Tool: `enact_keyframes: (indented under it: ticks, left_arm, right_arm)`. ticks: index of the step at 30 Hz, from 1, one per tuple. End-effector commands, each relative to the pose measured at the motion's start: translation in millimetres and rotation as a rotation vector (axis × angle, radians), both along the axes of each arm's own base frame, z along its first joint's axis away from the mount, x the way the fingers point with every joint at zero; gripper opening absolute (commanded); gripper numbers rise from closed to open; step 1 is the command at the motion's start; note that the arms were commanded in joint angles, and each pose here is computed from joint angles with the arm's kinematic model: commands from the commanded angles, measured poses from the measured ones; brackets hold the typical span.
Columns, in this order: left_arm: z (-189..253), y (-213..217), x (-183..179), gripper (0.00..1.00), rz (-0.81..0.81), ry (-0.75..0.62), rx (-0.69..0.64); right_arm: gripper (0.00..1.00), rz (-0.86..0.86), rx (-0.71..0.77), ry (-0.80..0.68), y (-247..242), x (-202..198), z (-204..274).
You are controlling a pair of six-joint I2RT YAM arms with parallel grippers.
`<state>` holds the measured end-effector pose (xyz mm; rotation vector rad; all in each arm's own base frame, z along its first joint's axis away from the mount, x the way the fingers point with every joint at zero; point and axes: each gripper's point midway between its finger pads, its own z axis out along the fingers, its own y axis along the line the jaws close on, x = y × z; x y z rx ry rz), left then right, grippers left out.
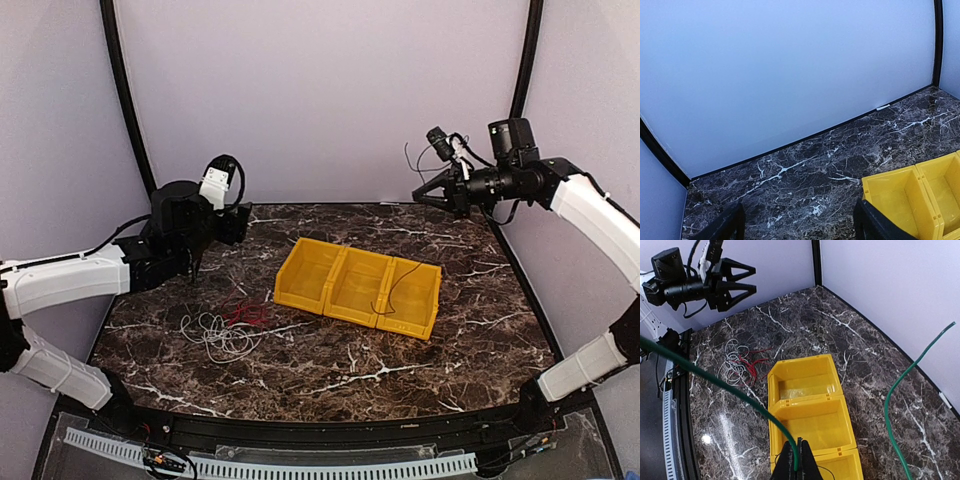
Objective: Untangle the cables
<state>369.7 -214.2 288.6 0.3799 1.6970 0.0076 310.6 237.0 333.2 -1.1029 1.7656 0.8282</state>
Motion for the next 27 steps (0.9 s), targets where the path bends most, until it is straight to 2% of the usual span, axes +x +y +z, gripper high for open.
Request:
enact_keyframes:
  ticks: [1,7,15,19,23,27]
  left_arm:
    - [26.9,13.4,-6.4,0.77,0.032,-0.1,-0.01]
    - [30.5,16.3,-8.2,0.77,0.038,-0.118,-0.001]
    - [36.3,20.0,-10.0,0.77,0.046,-0.133,0.006]
    - [40.0,24.1,-11.5,0.77,0.061,-0.15,0.01]
    - [39.9,24.4,-11.5,0.77,0.062,-0.153,0.016]
    - [39.3,24.2,-11.5,0.77,0.06,-0.151,0.019]
  right_arm:
    - [0.0,-0.005,-0.071,0.037,-6.5,0.4,-36.4]
    - [0.0,-0.069,-0.191,-0.009,-24.5,8.3,-53.9]
    - [0.0,-0.057,-0.091,-0.176,-26.9,0.9,23.8]
    - [0.0,0.019,-0.016,-0.2,-19.7,-18.1,59.0]
    - [0.0,0.027,0.012,-0.21,-19.9,-21.5,70.2]
    - [0.0,-0.002,-0.01,-0.214,-22.7,-16.0,61.2]
